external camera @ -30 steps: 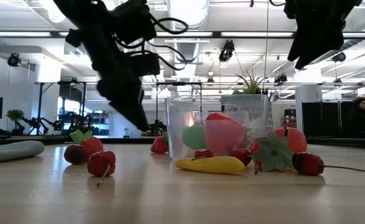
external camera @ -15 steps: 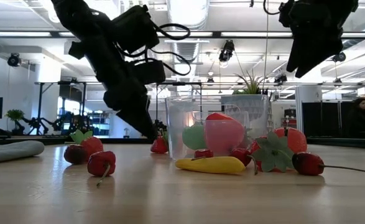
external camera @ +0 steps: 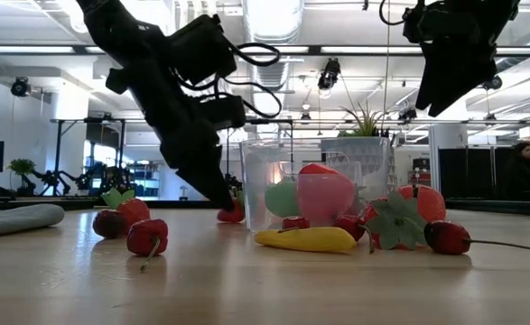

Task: Pick and placing Produce into tupperware
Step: Put the red strawberry into the transparent bin

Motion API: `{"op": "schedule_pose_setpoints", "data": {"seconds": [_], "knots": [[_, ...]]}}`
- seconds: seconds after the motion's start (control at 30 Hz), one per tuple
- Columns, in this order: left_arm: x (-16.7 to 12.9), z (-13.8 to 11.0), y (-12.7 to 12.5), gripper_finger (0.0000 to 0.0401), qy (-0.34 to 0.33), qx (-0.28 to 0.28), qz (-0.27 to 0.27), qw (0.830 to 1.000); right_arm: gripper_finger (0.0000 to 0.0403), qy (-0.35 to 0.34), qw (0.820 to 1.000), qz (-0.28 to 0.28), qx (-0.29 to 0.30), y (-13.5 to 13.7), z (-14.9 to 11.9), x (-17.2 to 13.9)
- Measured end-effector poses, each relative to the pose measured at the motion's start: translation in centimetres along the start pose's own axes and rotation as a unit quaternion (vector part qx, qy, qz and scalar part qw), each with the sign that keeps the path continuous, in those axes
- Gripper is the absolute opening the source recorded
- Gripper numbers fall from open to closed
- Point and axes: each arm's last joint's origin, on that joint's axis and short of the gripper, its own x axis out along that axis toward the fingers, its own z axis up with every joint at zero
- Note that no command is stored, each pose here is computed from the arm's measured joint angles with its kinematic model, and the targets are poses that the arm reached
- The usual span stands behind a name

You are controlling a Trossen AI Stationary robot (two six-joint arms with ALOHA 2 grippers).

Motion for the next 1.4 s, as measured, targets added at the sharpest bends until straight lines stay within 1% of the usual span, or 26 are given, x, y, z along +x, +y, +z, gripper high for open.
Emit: {"op": "schedule_pose_setpoints", "data": {"seconds": [0.2,0.37,0.57,0.8,1.03,1.27,1.4], "knots": [[0.00,0.51,-0.06,0.0158,-0.009,-0.001,0.000,1.000,0.0264,0.000,1.000,0.000,0.000,-0.01,0.00,-0.01],[-0.03,0.73,-0.06,0.0158,-0.016,-0.003,0.001,1.000,0.0270,0.000,1.000,0.000,0.000,-0.01,0.00,-0.01],[0.14,0.57,-0.06,0.0158,-0.012,-0.015,0.002,1.000,0.0269,0.000,1.000,0.000,0.000,-0.01,-0.01,0.01],[0.18,0.40,-0.04,0.0157,-0.009,-0.014,0.002,1.000,0.0264,0.000,1.000,0.000,0.000,-0.02,-0.03,0.02],[0.22,0.21,-0.01,0.0156,-0.006,-0.013,0.002,1.000,0.0271,0.000,1.000,-0.001,0.000,-0.02,-0.04,0.03],[0.22,0.21,-0.01,0.0124,-0.006,-0.013,0.002,1.000,0.0266,0.000,1.000,0.000,0.000,-0.01,-0.03,0.03],[0.22,0.21,-0.02,0.0122,-0.006,-0.013,0.002,1.000,0.0266,0.000,1.000,0.000,0.000,-0.01,-0.03,0.03]]}}
